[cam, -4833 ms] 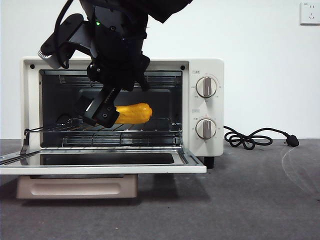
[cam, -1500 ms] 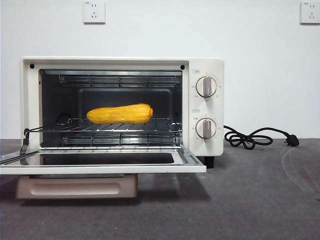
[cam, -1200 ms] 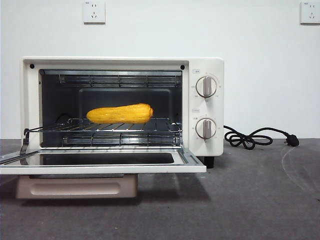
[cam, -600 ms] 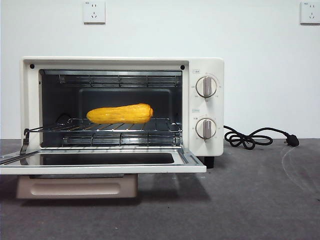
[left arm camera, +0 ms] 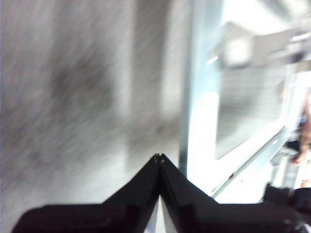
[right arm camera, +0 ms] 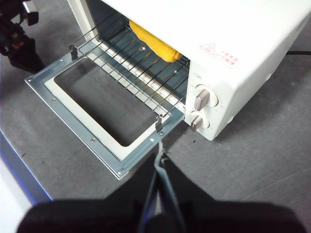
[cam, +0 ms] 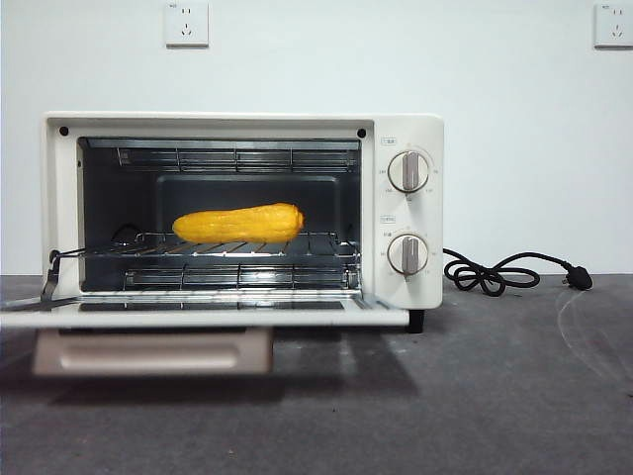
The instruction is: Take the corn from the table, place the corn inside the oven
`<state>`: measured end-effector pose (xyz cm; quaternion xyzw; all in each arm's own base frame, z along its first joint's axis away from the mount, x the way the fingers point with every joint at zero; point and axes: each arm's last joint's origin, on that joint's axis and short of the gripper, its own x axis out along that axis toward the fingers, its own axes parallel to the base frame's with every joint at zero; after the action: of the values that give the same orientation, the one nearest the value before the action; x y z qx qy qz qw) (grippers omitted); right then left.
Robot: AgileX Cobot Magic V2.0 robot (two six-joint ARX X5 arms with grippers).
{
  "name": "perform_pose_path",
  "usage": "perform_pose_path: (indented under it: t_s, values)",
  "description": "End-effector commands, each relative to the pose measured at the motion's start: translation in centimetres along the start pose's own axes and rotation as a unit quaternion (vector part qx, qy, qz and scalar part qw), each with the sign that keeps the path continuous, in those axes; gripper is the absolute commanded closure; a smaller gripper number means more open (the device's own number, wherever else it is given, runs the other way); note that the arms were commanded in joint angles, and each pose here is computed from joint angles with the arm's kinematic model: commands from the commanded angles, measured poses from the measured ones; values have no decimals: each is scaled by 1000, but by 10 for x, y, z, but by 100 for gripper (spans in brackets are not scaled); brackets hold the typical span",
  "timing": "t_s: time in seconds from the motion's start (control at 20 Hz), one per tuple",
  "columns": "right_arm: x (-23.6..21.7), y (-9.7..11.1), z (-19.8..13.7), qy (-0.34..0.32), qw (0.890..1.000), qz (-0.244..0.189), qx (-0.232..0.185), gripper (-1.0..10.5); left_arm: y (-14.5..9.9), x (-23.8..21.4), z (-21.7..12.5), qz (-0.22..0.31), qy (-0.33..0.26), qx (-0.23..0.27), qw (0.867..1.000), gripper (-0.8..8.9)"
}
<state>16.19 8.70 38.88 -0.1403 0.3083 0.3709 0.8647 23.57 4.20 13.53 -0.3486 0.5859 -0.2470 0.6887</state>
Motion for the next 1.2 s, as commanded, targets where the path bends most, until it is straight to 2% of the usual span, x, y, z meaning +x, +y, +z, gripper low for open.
perform_pose_path:
  t_s: [0.05, 0.25, 0.45, 0.85, 1.0, 1.2]
  values:
    - [1, 0, 0, 0, 1000, 2, -2, 959, -2, -2, -1, -47, -14, 4, 999, 822]
    - [1, 0, 0, 1, 1000, 2, -3, 959, -7, -8, 4, -110, -33, 6, 993, 822]
    - [1, 0, 0, 1, 1000, 2, -3, 959, -23, -21, 15, -130, -57, 27, 990, 821]
    - [1, -1, 1, -2, 1000, 1, -4, 959, -88, -79, 47, -110, -142, 108, 978, 821]
    - [1, -1, 1, -2, 1000, 1, -3, 959, -102, -92, 56, -91, -162, 114, 976, 821]
    - [1, -1, 1, -2, 1000, 1, -3, 959, -113, -100, 51, -90, -165, 126, 974, 821]
